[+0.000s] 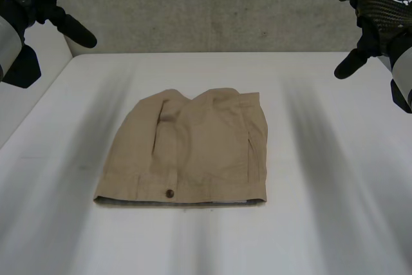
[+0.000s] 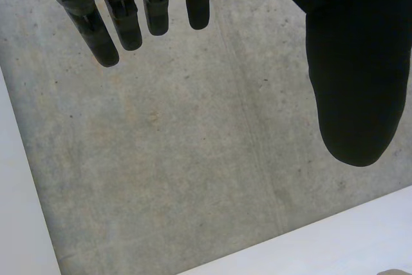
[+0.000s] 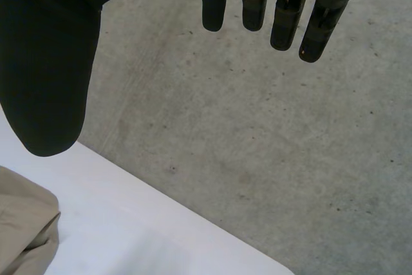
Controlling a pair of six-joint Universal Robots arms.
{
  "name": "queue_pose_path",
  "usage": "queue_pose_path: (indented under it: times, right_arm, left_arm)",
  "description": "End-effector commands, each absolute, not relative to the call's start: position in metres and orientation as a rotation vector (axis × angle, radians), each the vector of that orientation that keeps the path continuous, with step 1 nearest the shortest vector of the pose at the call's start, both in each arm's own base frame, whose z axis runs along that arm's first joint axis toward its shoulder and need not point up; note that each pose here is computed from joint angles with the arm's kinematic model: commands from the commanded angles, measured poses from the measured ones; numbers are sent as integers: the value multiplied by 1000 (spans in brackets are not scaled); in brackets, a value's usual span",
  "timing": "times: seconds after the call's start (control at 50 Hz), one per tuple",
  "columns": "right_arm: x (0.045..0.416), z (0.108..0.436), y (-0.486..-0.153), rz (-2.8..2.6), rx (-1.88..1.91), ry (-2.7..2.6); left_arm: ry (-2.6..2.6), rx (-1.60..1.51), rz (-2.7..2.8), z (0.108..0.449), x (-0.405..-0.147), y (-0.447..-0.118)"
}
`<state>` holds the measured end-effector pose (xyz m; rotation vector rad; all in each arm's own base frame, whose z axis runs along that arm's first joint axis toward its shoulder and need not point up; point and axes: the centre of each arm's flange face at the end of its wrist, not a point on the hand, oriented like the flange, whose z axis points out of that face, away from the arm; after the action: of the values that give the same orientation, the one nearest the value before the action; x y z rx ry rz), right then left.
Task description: Fold the shorts.
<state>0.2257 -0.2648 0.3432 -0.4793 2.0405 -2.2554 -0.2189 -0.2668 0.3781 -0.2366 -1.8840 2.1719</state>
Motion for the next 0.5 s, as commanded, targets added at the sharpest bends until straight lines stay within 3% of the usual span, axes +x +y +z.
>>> queue_pose_path:
  times: [0.02,0.16,0.28,0.32,0.5]
  right_arm:
    - [229,337,-259,-2231,-600,2089]
    - [234,313,-256,-2100,-825,2184]
    - [245,271,-241,-1844,-994,2224]
    - [257,242,-229,-1686,-1082,2218]
    - [282,183,-211,-1489,-1184,2171]
  left_arm:
    - [-1907,-254,2162,373,-219,-266]
    - [-2046,-418,2164,344,-218,-266]
    - [-2234,-618,2069,294,-216,-257]
    - [-2270,-647,2043,282,-214,-254]
    - [-2396,-713,1914,212,-208,-245]
